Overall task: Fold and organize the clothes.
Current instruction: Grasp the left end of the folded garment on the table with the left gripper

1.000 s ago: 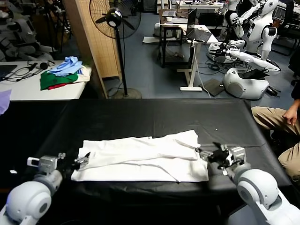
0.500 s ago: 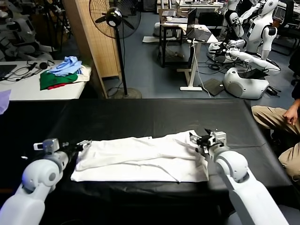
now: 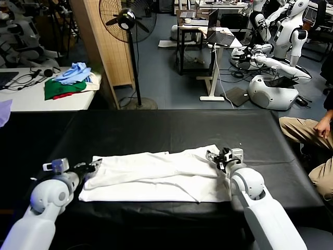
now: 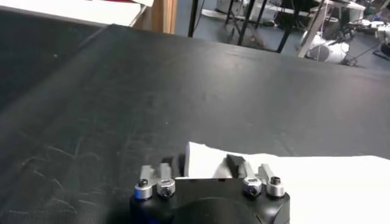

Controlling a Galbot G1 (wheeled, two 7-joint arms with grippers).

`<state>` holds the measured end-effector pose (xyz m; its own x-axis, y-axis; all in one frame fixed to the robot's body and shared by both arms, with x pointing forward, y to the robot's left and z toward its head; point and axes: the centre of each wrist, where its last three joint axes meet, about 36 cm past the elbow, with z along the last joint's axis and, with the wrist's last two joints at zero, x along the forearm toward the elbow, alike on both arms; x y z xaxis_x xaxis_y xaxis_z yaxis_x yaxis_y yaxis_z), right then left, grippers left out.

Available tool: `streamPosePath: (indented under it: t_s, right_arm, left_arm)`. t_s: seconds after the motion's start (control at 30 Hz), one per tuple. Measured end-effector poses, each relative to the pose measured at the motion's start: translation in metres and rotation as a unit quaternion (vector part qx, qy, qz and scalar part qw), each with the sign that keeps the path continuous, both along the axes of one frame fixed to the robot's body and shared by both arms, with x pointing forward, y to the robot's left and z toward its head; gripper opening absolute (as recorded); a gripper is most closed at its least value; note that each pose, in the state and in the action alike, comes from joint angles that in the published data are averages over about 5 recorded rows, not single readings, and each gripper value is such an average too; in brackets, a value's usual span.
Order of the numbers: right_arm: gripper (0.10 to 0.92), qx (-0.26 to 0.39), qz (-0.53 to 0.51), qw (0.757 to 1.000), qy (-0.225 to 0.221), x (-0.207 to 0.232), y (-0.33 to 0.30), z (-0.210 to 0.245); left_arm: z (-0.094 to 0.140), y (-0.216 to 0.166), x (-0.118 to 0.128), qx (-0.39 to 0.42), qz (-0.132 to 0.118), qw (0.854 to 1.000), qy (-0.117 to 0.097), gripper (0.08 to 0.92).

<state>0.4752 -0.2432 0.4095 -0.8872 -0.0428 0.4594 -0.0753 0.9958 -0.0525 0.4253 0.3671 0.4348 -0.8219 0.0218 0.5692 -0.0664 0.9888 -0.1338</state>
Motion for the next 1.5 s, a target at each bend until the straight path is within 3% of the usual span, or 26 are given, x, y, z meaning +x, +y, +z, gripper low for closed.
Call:
streamPosePath:
  t_s: [0.07,0.2,0.47,0.57,0.7,0.9,1.0,1.07,1.17,1.5]
  right_arm:
    - [0.292,-0.005,-0.012,1.0,-0.013,-0.004,0.006,-0.002]
    - [0.139,-0.02,-0.033,0.999,-0.033,-0.014,0.018,-0.008]
    - [0.123,-0.019,-0.047,0.998,-0.036,-0.03,0.03,-0.013]
    - [0.167,-0.016,-0.041,0.998,-0.035,-0.035,0.026,-0.011]
    - [0.37,-0.015,-0.03,0.999,-0.038,-0.042,0.016,-0.005]
    - [0.691,-0.01,-0.019,0.998,-0.052,-0.057,0.002,0.014]
    - [0.778,-0.007,-0.014,0.998,-0.06,-0.066,0.001,0.022]
    - [0.791,-0.005,-0.011,0.998,-0.062,-0.071,0.002,0.024]
    - [0.797,-0.002,-0.007,0.998,-0.063,-0.076,0.004,0.026]
    - [0.798,0.003,0.001,0.998,-0.064,-0.084,0.005,0.028]
  left_arm:
    - [-0.003,-0.001,0.0,0.011,0.005,1.0,-0.012,0.2]
    - [-0.012,-0.009,-0.004,0.044,0.009,0.998,-0.044,0.125]
    - [-0.019,-0.025,-0.005,0.116,0.003,0.99,-0.082,0.125]
    - [-0.017,-0.025,-0.004,0.123,0.004,0.989,-0.086,0.126]
    - [-0.015,-0.021,-0.003,0.126,0.007,0.988,-0.088,0.19]
    - [-0.006,-0.013,-0.006,0.113,0.012,0.989,-0.092,0.508]
    - [0.0,-0.009,-0.009,0.086,0.018,0.992,-0.091,0.672]
    - [0.004,-0.006,-0.01,0.061,0.029,0.994,-0.086,0.75]
    - [0.008,-0.003,-0.013,0.021,0.047,0.996,-0.078,0.792]
    - [-0.002,-0.01,-0.04,-0.014,0.044,0.996,-0.074,0.798]
